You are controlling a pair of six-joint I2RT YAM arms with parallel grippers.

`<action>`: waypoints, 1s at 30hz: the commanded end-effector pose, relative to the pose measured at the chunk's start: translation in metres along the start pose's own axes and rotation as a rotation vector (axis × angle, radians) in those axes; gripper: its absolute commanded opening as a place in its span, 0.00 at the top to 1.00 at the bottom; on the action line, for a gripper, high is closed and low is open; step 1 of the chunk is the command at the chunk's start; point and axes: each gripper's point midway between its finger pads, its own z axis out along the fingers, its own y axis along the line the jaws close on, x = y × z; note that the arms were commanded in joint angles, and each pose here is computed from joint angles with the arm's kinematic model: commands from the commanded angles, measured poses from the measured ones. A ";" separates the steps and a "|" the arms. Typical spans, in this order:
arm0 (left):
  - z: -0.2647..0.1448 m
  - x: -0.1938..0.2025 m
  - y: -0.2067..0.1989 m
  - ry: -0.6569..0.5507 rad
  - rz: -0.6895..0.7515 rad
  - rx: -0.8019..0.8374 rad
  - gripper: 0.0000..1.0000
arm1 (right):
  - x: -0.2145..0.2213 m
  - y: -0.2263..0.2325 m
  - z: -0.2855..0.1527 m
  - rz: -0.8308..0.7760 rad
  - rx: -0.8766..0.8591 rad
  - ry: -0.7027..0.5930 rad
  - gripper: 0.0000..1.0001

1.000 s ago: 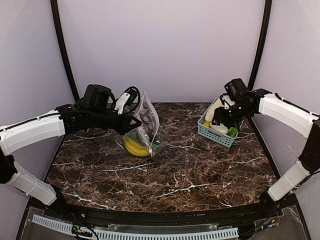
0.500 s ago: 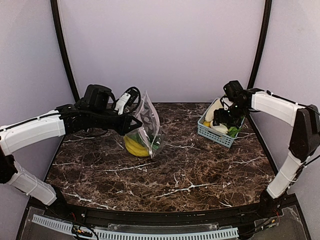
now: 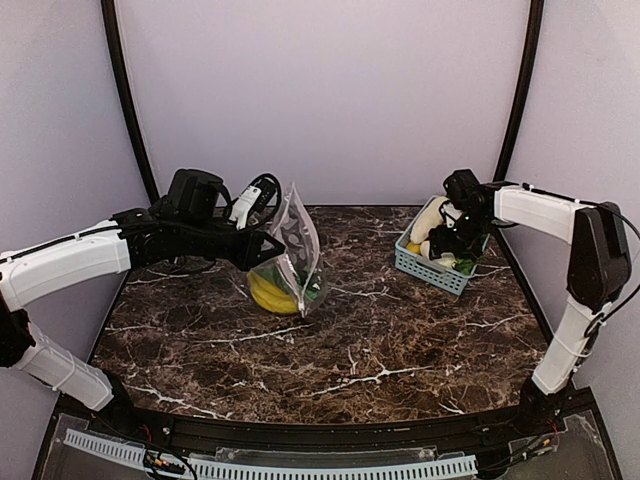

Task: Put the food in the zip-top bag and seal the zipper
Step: Pick up the fake vegetable from the bin.

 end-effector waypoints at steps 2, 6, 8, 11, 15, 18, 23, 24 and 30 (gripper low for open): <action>0.001 0.005 0.001 0.014 -0.013 0.005 0.99 | -0.011 -0.005 0.005 -0.014 0.022 -0.012 0.25; 0.001 0.005 0.000 0.014 -0.014 0.008 0.99 | -0.009 -0.007 0.010 -0.018 0.035 -0.003 0.27; 0.000 0.005 0.001 0.012 -0.015 0.007 0.99 | -0.008 -0.009 0.013 -0.022 0.042 0.005 0.27; 0.001 0.005 0.000 0.014 -0.015 0.008 0.99 | -0.007 -0.011 0.017 -0.031 0.057 0.014 0.26; 0.001 0.005 0.000 0.014 -0.014 0.009 0.99 | -0.006 -0.012 0.021 -0.041 0.058 0.022 0.26; 0.002 0.006 0.001 0.017 -0.016 0.008 0.99 | -0.006 -0.012 0.025 -0.047 0.058 0.027 0.27; 0.002 0.006 0.001 0.019 -0.018 0.010 0.99 | -0.005 -0.014 0.030 -0.046 0.059 0.034 0.33; 0.003 0.007 0.000 0.021 -0.017 0.012 0.99 | -0.006 -0.014 0.030 -0.045 0.057 0.032 0.34; 0.004 0.008 0.001 0.025 -0.021 0.014 0.99 | -0.007 -0.013 0.030 -0.046 0.044 0.027 0.42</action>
